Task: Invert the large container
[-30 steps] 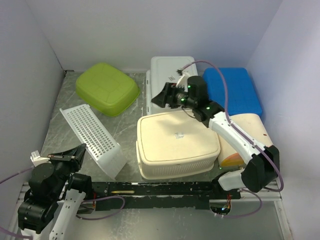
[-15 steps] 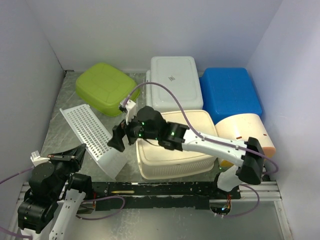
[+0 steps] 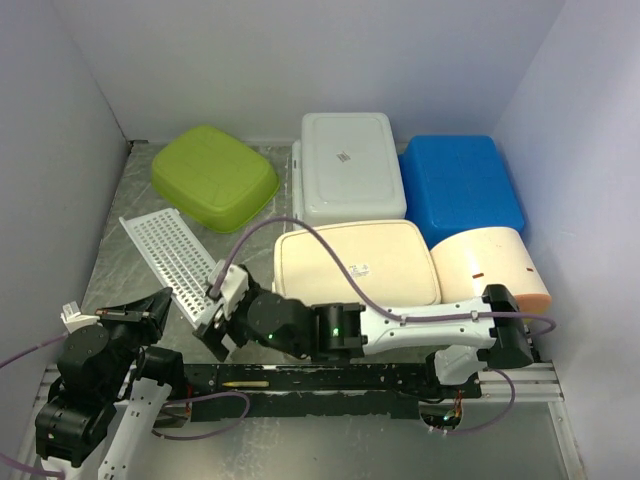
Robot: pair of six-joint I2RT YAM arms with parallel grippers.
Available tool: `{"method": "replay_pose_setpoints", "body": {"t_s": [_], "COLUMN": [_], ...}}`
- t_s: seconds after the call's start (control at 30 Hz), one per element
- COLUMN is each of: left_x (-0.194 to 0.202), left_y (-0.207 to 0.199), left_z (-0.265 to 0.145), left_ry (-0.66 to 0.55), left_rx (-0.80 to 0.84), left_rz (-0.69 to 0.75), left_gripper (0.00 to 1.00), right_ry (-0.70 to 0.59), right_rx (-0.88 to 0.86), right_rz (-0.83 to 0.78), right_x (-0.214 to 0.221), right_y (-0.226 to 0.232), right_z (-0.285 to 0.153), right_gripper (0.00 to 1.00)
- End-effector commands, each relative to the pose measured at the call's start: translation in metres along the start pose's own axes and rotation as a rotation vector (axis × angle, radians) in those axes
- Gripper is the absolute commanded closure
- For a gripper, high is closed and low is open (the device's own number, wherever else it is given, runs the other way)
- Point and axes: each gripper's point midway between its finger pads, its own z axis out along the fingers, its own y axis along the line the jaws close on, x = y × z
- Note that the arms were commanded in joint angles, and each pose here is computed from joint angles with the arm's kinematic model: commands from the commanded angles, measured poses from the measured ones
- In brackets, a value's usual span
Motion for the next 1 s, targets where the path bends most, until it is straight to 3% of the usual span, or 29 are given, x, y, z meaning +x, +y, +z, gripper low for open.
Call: {"method": "replay_pose_setpoints", "body": {"t_s": [0.0, 0.23, 0.4, 0.6, 0.97], "left_x": [0.004, 0.003, 0.003, 0.001, -0.001], "left_y": [0.09, 0.089, 0.088, 0.087, 0.086], "left_z": [-0.005, -0.006, -0.007, -0.007, -0.006], "left_ry": [0.035, 0.036, 0.034, 0.028, 0.017], "left_rx": [-0.35, -0.347, -0.335, -0.326, -0.324], "left_rz": [0.08, 0.089, 0.091, 0.097, 0.099], "left_gripper": [0.93, 0.93, 0.93, 0.93, 0.93], "right_ry": [-0.048, -0.005, 0.015, 0.017, -0.047], "right_rx": [0.075, 0.088, 0.168, 0.226, 0.312], "right_rz": [-0.066, -0.104, -0.124, -0.18, -0.582], "right_x": [-0.007, 0.013, 0.025, 0.028, 0.026], "right_y": [0.012, 0.033, 0.024, 0.019, 0.018], "right_z": [0.001, 0.016, 0.024, 0.024, 0.02], "right_gripper": [0.17, 0.34, 0.61, 1.0, 1.0]}}
